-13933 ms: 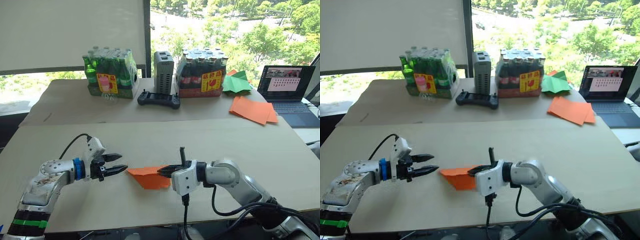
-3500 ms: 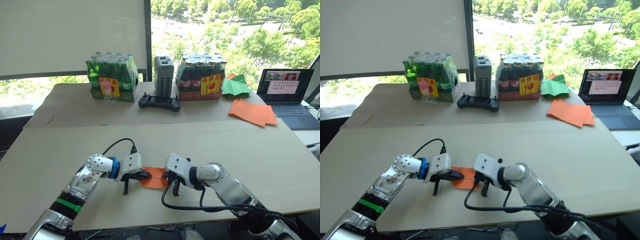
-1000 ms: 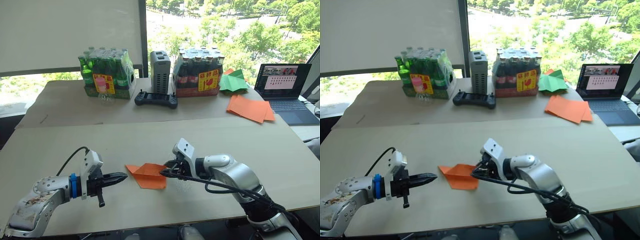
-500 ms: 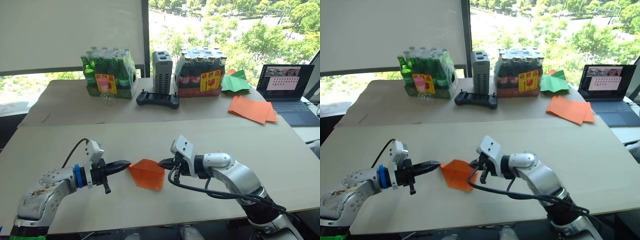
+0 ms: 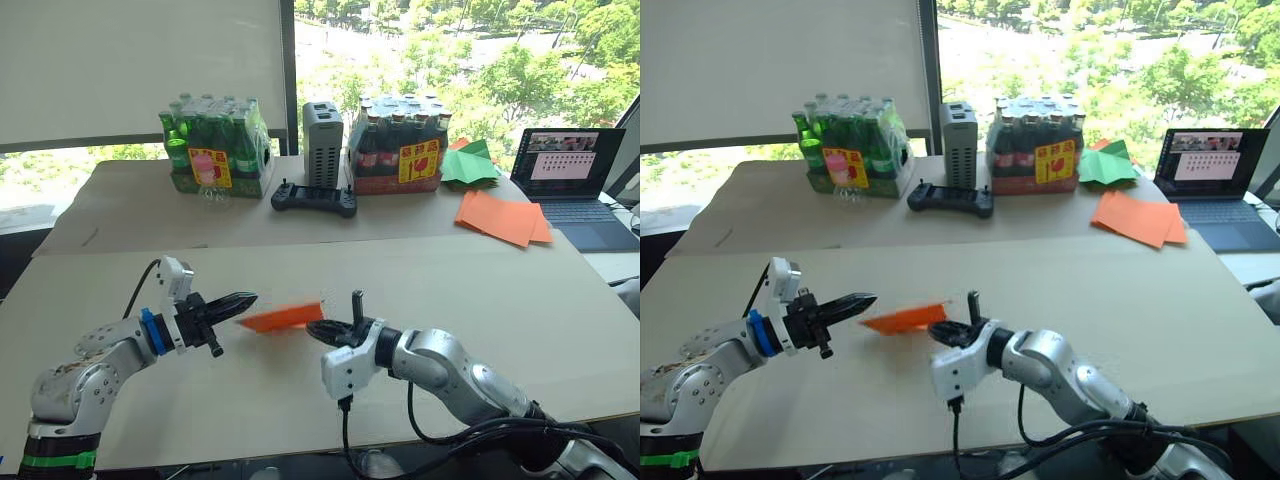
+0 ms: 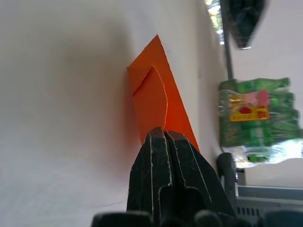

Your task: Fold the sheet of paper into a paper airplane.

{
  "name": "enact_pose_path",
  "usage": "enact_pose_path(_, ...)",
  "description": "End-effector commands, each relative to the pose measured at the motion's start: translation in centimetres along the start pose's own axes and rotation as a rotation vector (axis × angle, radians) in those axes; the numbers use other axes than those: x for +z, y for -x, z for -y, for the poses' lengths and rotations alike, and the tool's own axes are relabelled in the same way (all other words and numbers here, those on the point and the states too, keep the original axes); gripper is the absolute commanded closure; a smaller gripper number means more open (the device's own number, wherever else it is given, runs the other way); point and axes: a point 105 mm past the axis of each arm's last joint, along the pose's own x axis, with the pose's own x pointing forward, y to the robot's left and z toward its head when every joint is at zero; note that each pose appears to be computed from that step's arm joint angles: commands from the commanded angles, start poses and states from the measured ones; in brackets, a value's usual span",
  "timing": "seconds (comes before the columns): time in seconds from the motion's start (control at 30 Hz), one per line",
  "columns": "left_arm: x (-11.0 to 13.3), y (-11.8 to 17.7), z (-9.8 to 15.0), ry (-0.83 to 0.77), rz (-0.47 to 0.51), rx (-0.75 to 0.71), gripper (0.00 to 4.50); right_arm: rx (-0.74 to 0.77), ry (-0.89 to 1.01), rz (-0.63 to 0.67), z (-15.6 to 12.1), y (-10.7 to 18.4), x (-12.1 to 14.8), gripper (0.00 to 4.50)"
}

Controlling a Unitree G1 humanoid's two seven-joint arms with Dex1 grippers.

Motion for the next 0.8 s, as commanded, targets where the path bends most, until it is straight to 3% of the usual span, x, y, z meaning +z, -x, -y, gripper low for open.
enact_pose_path(0.03, 1.2, -0.3, 0.8, -0.038, 0.021, -0.024, 4.5, -0.016, 0.035, 0.037, 0.5, -0.1, 0.4, 4.48)
enact_pose_path(0.07, 1.3, -0.4, 0.8, -0.04, 0.021, -0.023, 4.5, -0.01, 0.035, 0.037, 0.4, -0.2, 0.3, 4.48)
enact_pose_path(0.27, 1.3, -0.9, 1.1, -0.045, 0.006, -0.034, 4.5, 0.033, -0.371, 0.091, 1.7, 1.2, 0.9, 2.58)
enact_pose_path(0.47, 1.2, -1.2, 1.2, -0.044, -0.001, -0.038, 4.5, 0.01, -0.79, 0.109, 4.0, 1.1, 0.4, 2.58)
enact_pose_path(0.67, 1.2, -1.4, 1.4, -0.043, -0.001, -0.045, 4.5, 0.028, -1.011, 0.087, 3.9, 0.4, 0.2, 4.36)
enact_pose_path(0.8, 1.3, -1.4, 1.4, -0.043, 0.001, -0.046, 4.5, 0.06, -1.039, 0.028, 2.8, -0.1, -0.3, 4.46)
